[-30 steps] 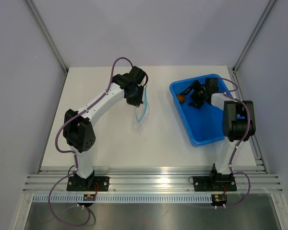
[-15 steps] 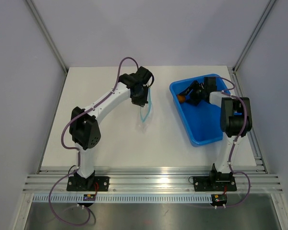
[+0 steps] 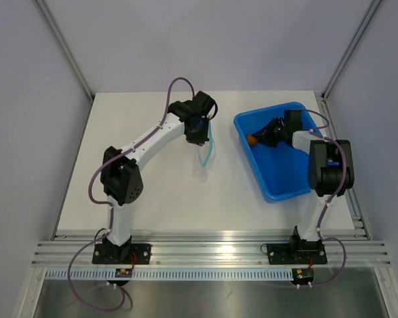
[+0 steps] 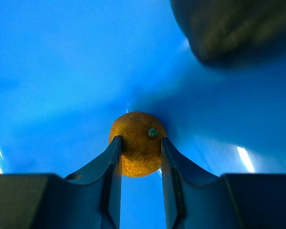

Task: Place the food in the zip-top bag and seal the zipper
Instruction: Adjust the fake vegetable in the bin, then open the zipper of the food storage bag at the center of the board.

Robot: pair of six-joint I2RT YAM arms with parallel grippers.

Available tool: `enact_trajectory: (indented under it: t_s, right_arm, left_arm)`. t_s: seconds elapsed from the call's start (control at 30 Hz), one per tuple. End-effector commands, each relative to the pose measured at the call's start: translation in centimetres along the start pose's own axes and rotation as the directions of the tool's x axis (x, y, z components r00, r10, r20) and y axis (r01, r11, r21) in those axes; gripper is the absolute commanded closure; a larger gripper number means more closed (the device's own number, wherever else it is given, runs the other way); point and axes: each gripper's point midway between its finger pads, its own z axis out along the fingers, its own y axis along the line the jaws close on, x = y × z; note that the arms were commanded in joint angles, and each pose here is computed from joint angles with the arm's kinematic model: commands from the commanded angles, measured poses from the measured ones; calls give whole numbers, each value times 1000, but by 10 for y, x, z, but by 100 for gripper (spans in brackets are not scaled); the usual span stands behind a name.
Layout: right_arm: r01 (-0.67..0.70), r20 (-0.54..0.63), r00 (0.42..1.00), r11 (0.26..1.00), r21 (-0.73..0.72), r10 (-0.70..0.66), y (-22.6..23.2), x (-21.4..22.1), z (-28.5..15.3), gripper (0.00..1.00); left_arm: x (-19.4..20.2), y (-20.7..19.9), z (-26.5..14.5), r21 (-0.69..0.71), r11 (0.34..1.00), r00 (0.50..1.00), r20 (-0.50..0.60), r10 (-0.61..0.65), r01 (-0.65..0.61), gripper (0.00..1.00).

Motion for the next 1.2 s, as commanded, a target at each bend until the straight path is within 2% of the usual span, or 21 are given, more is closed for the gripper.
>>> enact_trajectory:
  t_s: [0.0,0.1,0.17,0.27,0.3,0.33,0.37,0.4,0.43,0.5,0.53,0.77,1.0,1.17]
  right_arm:
    - [36,59,998,999,6,-36,12,-6,-25,73]
    - [52,60,997,996,69,-56,3,-3,-37,36]
    - [65,105,992,993,98,-76,2,-6,-52,24]
    - [121,197,971,988,98,-139,22,-15,-83,23]
    - [165,193,963,979,120,-186,27,-10,-92,23]
    - [225,218,945,969,97,-242,55,-6,-105,23]
    - [296,220,925,951,93,-310,79,5,-115,22]
    - [299,212,924,947,118,-318,73,6,-115,22]
    - [357,210,906,930,82,-367,99,22,-121,22]
    - [396,192,894,915,78,-404,112,37,-125,22]
    - [430,176,885,901,46,-431,128,54,-125,23]
    - [504,39,864,861,-71,-503,162,125,-112,24]
    - [537,-50,838,838,-98,-543,175,166,-88,26]
    - [553,-78,829,832,-42,-554,171,176,-75,31]
  left_arm:
    - [-19,-10,-13,18,1000,997,75,-16,15,100]
    - [-18,-13,-16,28,1000,997,78,-7,5,100]
    - [-18,-14,-19,35,999,997,81,4,-7,100]
    - [-19,-15,-24,46,999,996,91,19,-23,100]
    - [-20,-17,-25,54,998,995,93,19,-24,100]
    - [-19,-17,-26,59,998,995,93,22,-28,100]
    - [-20,-19,-29,70,997,995,100,20,-27,100]
    - [-20,-19,-29,73,997,995,100,20,-28,100]
    - [-18,-19,-30,78,997,995,98,17,-25,100]
    - [-19,-22,-34,100,995,994,108,10,-21,100]
    - [-19,-23,-34,109,994,994,107,7,-19,100]
    - [-20,-32,-44,175,984,993,117,-6,-15,100]
    - [-20,-35,-52,201,980,992,128,-17,-9,100]
    - [-19,-34,-53,205,979,991,134,-20,-8,100]
